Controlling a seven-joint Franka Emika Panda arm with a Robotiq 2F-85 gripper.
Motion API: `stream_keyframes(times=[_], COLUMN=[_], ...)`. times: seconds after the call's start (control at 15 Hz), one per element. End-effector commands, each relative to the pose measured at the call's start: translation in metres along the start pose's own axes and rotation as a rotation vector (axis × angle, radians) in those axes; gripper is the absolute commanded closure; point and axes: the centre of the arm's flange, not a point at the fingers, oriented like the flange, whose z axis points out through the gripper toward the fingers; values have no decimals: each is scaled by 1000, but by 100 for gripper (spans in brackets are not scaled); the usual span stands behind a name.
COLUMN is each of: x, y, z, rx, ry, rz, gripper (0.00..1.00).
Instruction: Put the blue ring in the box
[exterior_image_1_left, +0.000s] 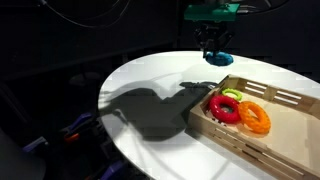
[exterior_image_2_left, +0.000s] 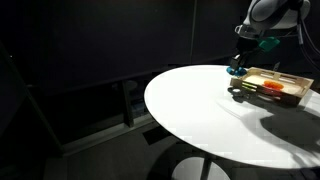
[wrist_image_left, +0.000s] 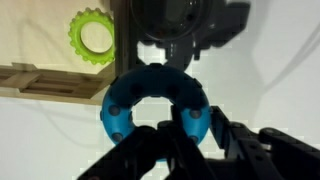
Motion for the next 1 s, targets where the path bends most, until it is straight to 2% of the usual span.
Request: stream_keyframes(times=[0.0,0.47,0.93], x=[-16,-75,-137], y=[20,60,73], z=[-29,-40,-4], rx=[-34,-76,-112], ry=[-44,-121,-158], rz=[40,135,163], gripper=[90,90,90])
